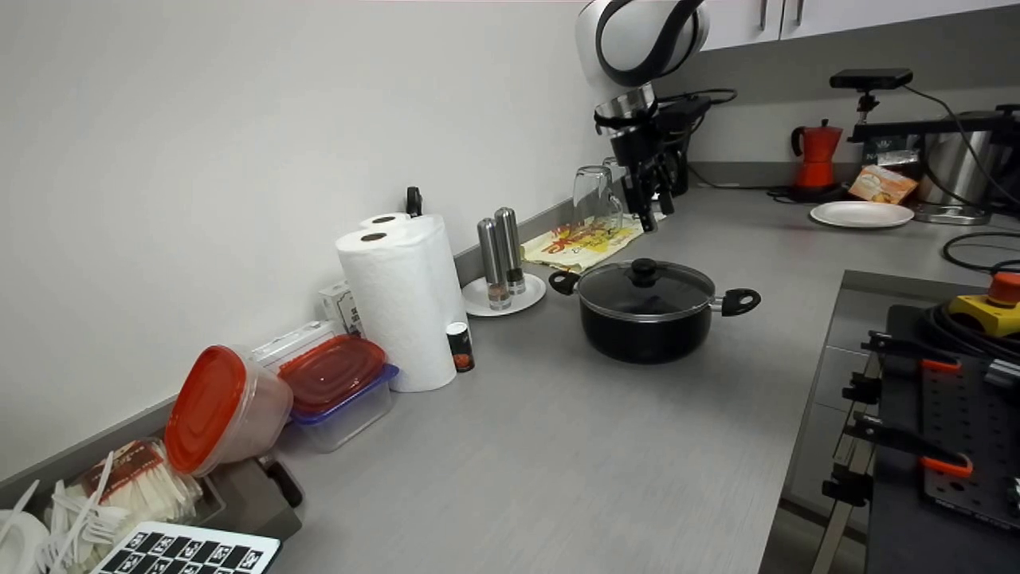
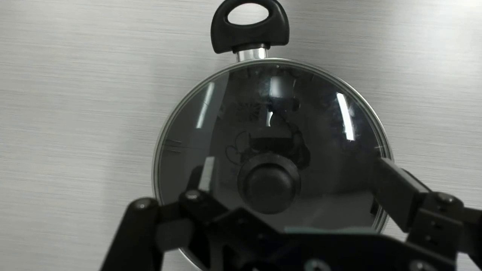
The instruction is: Remove the lid from the pot
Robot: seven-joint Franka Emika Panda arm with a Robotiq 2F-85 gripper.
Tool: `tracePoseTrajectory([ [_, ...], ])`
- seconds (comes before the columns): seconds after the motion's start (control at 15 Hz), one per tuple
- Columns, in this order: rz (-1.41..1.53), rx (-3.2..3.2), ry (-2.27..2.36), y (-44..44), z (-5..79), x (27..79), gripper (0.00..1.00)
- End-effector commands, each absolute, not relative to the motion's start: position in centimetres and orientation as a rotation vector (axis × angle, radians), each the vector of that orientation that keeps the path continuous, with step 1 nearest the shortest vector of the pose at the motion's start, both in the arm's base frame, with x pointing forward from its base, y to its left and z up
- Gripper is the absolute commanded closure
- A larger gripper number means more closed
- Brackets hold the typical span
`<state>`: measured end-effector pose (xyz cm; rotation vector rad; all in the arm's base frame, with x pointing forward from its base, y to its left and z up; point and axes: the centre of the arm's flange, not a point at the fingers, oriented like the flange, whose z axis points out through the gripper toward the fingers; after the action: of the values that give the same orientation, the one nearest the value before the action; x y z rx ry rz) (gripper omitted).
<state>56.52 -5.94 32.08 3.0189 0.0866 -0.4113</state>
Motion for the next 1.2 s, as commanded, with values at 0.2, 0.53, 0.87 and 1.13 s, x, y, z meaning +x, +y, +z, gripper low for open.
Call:
tracePoseTrajectory([
  [0.2, -0.411, 3.018, 0.085, -6.0, 32.6, 56.7, 0.00],
  [0.53, -0.481, 3.019, 0.090, -6.0, 30.7, 58.1, 0.00],
  [0.87, -0.457, 3.014, 0.087, -6.0, 30.7, 56.8, 0.00],
  [1.13, -0.380, 3.027, 0.042, -6.1, 31.2, 56.9, 0.00],
])
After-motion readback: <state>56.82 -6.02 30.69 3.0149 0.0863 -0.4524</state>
